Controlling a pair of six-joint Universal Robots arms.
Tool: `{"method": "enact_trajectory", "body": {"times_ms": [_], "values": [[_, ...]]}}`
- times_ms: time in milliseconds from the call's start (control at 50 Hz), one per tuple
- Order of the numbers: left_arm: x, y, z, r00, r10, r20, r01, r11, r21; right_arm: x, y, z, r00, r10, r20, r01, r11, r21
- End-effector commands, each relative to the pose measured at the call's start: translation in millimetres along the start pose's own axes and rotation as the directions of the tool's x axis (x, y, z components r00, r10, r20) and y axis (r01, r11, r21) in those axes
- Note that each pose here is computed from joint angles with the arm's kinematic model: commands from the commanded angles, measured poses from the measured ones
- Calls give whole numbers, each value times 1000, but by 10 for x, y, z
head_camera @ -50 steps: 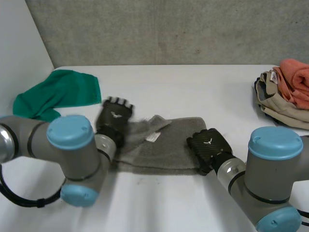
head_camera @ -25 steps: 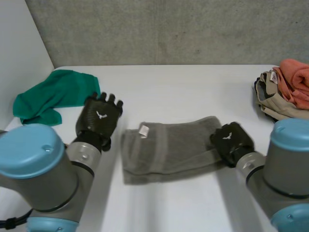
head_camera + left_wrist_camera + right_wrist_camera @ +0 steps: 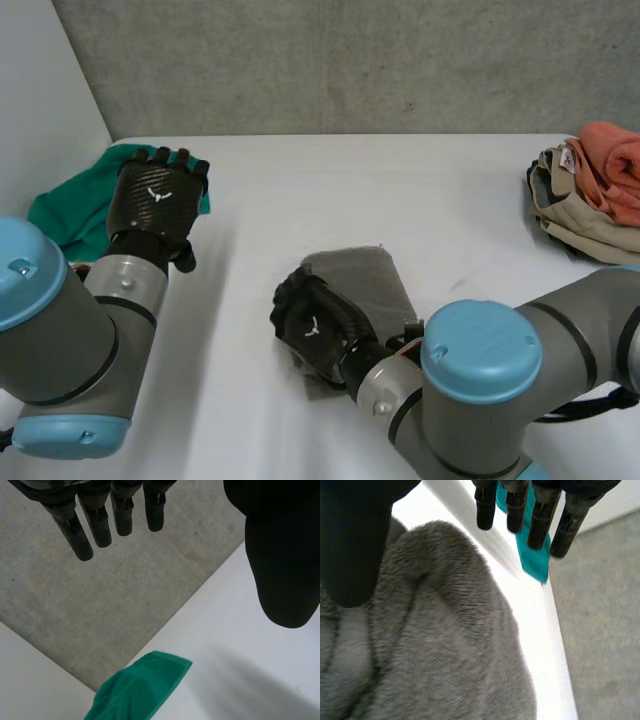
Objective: Fold the laundry.
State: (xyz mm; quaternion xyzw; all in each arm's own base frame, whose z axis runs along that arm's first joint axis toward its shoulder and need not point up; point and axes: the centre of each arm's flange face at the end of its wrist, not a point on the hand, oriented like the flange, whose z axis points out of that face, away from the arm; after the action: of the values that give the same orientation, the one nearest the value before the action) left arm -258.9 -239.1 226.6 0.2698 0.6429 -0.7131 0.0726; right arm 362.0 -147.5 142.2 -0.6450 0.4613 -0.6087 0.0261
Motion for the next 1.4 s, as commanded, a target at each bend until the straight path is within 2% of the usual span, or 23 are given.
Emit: {"method": "enact_trajectory", "body": {"times_ms": [20, 40, 60, 120, 140, 180, 220, 360, 460, 520, 580, 660, 820, 900, 960, 1000, 1080, 1140, 1220, 1240, 1320, 1380, 1400], "values": [[138, -162, 82, 997, -66, -30, 67, 996, 54, 738, 93, -201, 892, 375, -253, -385, 923, 9], [169, -199, 82, 997, -70, -39, 73, 995, 65, 851, 112, -256, 859, 429, -281, -438, 898, 33], [252, -262, 84, 995, -79, -61, 84, 993, 84, 1063, 173, -358, 781, 532, -328, -535, 840, 89], [367, -335, 100, 992, -87, -89, 96, 990, 107, 1258, 251, -450, 681, 639, -358, -632, 760, 153], [460, -381, 100, 990, -91, -112, 104, 987, 120, 1374, 283, -500, 626, 689, -367, -674, 714, 191], [573, -438, 84, 985, -97, -141, 116, 984, 136, 1442, 308, -554, 587, 724, -362, -707, 676, 206], [770, -517, 55, 975, -105, -196, 137, 978, 158, 1521, 393, -622, 556, 748, -362, -743, 643, 186], [1204, -544, 58, 936, -124, -330, 189, 967, 173, 1581, 633, -575, 517, 768, -378, -805, 586, 90], [1435, -306, 123, 924, -106, -368, 147, 985, 85, 1480, 856, -361, 486, 791, -371, -854, 520, -9], [1461, -202, 133, 926, -94, -365, 113, 993, 29, 1442, 915, -306, 475, 801, -365, -869, 492, -52], [1430, -69, 105, 942, -69, -329, 53, 997, -59, 1323, 935, -212, 479, 809, -341, -876, 469, -115], [1370, 88, 15, 954, -32, -298, -16, 987, -158, 1130, 759, -71, 511, 817, -266, -859, 489, -150], [1361, 248, -183, 942, 1, -335, -87, 966, -243, 882, 783, 123, 525, 823, -215, -848, 486, -211], [1397, 312, -266, 933, 9, -359, -112, 957, -267, 782, 884, 168, 557, 802, -215, -825, 505, -254], [1410, 346, -272, 932, 11, -362, -117, 955, -273, 734, 949, 179, 598, 768, -228, -795, 534, -286], [1399, 355, -253, 934, 8, -358, -114, 954, -277, 751, 981, 168, 641, 727, -245, -763, 569, -307], [1346, 309, -199, 940, -3, -342, -95, 958, -269, 778, 976, 143, 693, 675, -253, -718, 616, -325], [1307, 269, -164, 943, -11, -334, -81, 962, -260, 824, 935, 109, 704, 660, -264, -710, 633, -310], [1057, -79, -101, 954, -49, -297, -6, 984, -180, 997, 784, 13, 710, 640, -294, -702, 679, -217], [958, -215, -88, 952, -66, -298, 24, 990, -141, 1066, 689, -61, 714, 628, -308, -690, 706, -159], [726, -498, -85, 933, -94, -346, 83, 995, -46, 1059, 556, -255, 736, 593, -328, -641, 765, -55], [561, -658, -108, 917, -101, -387, 117, 993, 17, 908, 560, -343, 750, 580, -318, -623, 781, -44], [500, -737, -150, 894, -97, -437, 133, 990, 53, 749, 565, -388, 769, 569, -292, -608, 792, -59]]}}
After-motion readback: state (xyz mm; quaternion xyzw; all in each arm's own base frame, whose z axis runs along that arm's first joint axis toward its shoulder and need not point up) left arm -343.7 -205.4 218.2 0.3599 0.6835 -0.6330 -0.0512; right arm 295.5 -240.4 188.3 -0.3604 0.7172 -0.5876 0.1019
